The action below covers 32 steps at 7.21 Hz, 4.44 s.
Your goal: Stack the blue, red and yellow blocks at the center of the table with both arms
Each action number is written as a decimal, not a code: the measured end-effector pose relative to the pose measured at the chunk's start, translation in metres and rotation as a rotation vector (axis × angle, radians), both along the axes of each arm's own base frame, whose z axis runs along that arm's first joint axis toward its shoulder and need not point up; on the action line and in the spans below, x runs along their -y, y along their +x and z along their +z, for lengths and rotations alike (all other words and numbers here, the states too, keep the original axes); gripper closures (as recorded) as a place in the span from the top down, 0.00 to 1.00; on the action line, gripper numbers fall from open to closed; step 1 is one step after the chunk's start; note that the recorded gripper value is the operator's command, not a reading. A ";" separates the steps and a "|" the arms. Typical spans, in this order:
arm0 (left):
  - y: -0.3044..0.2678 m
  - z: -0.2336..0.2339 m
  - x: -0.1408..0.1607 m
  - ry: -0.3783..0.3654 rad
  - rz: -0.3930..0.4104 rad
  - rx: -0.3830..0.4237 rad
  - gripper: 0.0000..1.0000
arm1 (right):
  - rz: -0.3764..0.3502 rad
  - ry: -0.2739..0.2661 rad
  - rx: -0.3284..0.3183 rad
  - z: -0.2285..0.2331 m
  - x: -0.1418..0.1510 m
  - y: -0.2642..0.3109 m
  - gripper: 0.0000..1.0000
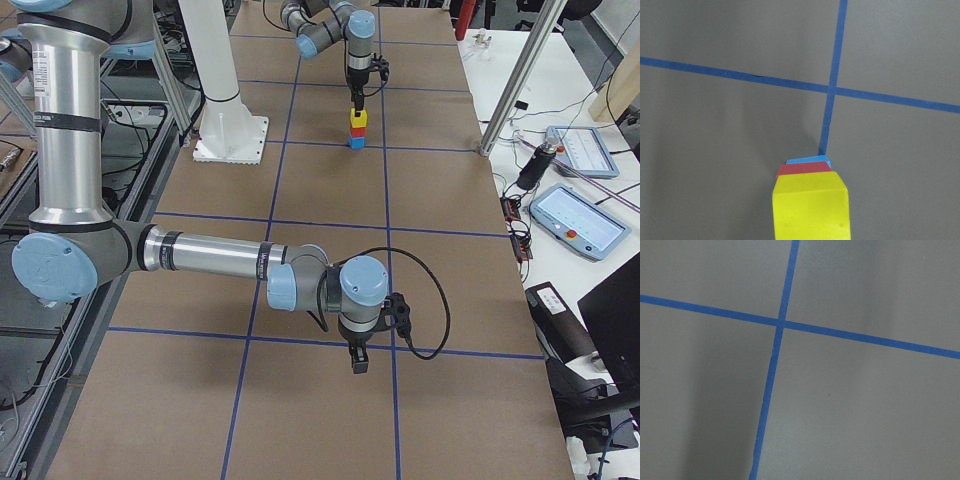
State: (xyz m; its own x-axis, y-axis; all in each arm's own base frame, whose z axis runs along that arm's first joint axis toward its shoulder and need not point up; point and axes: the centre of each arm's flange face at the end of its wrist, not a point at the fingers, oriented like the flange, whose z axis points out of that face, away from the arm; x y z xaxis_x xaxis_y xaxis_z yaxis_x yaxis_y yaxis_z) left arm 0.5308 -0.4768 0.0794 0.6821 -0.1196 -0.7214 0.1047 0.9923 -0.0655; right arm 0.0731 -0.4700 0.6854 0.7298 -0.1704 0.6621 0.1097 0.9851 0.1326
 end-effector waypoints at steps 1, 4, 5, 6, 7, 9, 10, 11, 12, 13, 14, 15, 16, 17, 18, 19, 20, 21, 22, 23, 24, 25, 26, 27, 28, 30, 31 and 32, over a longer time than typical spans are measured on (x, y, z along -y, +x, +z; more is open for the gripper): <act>-0.032 0.006 -0.009 0.045 0.036 0.015 1.00 | -0.001 0.001 0.000 0.000 0.000 0.000 1.00; -0.182 0.112 -0.012 0.249 0.168 0.085 1.00 | -0.003 0.000 -0.001 0.002 -0.002 0.000 1.00; -0.232 0.156 -0.004 0.286 0.227 0.114 1.00 | -0.004 -0.002 -0.001 0.003 -0.003 0.000 1.00; -0.284 0.199 0.009 0.315 0.287 0.137 1.00 | -0.003 -0.002 -0.001 0.003 -0.003 0.001 1.00; -0.342 0.247 0.022 0.322 0.338 0.150 1.00 | 0.001 -0.001 -0.001 0.003 -0.004 0.003 1.00; -0.451 0.364 0.041 0.298 0.370 0.126 1.00 | 0.008 -0.002 0.000 0.003 -0.005 0.006 1.00; -0.492 0.429 0.046 0.288 0.347 0.092 1.00 | 0.010 -0.001 0.000 0.003 -0.005 0.007 1.00; -0.518 0.487 0.040 0.308 0.316 0.060 1.00 | 0.011 -0.001 0.000 0.002 -0.004 0.007 1.00; -0.530 0.528 0.028 0.360 0.294 0.049 1.00 | 0.011 -0.001 0.000 0.002 -0.004 0.007 1.00; -0.535 0.551 0.018 0.370 0.283 0.044 1.00 | 0.011 -0.002 0.001 0.003 -0.005 0.007 1.00; -0.541 0.561 0.012 0.330 0.269 0.044 1.00 | 0.012 -0.002 0.001 0.003 -0.005 0.007 1.00; -0.555 0.564 0.009 0.290 0.250 0.046 1.00 | 0.012 -0.002 0.001 0.002 -0.005 0.007 1.00; -0.571 0.568 0.004 0.249 0.251 0.047 1.00 | 0.013 -0.002 0.001 0.002 -0.004 0.007 1.00; -0.585 0.571 0.000 0.226 0.276 0.046 1.00 | 0.013 -0.001 0.001 0.001 -0.004 0.007 1.00; -0.596 0.573 -0.005 0.212 0.293 0.044 1.00 | 0.013 0.000 0.001 0.001 -0.003 0.007 1.00; -0.601 0.574 -0.009 0.199 0.297 0.043 1.00 | 0.013 0.000 0.001 0.001 -0.003 0.007 1.00; -0.603 0.574 -0.011 0.196 0.299 0.042 1.00 | 0.013 0.001 0.001 0.000 -0.003 0.007 1.00; -0.603 0.570 -0.010 0.206 0.300 0.044 1.00 | 0.013 0.002 0.001 0.000 -0.003 0.007 1.00; -0.603 0.565 -0.007 0.218 0.301 0.046 1.00 | 0.013 0.002 0.001 0.000 -0.002 0.007 1.00; -0.604 0.562 -0.007 0.224 0.300 0.047 1.00 | 0.013 0.002 0.001 0.000 -0.003 0.007 1.00; -0.604 0.562 -0.008 0.226 0.301 0.047 1.00 | 0.013 0.001 0.001 0.000 -0.003 0.007 1.00; -0.604 0.563 -0.009 0.226 0.302 0.047 1.00 | 0.014 0.000 0.001 0.001 -0.003 0.007 1.00; -0.604 0.562 -0.009 0.227 0.302 0.047 1.00 | 0.014 -0.001 0.001 0.001 -0.003 0.007 1.00; -0.604 0.563 -0.009 0.227 0.302 0.048 1.00 | 0.015 -0.002 0.001 0.001 -0.003 0.007 1.00; -0.604 0.562 -0.009 0.227 0.302 0.048 1.00 | 0.015 -0.002 0.001 0.001 -0.003 0.007 1.00; -0.604 0.563 -0.010 0.226 0.302 0.047 1.00 | 0.015 -0.003 0.001 0.002 -0.004 0.007 1.00; -0.604 0.564 -0.010 0.225 0.302 0.047 1.00 | 0.015 -0.004 0.001 0.002 -0.004 0.007 1.00; -0.604 0.564 -0.010 0.225 0.302 0.047 1.00 | 0.015 -0.005 0.001 0.002 -0.004 0.007 1.00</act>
State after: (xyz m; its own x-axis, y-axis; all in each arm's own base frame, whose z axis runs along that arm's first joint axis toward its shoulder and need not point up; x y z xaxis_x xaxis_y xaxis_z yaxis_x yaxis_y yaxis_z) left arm -0.0727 -0.4666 0.6430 0.6957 0.2497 -0.6736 -0.1971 0.9680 0.1552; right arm 0.0801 -0.4655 0.6879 0.7312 -0.1567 0.6639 0.0952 0.9872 0.1281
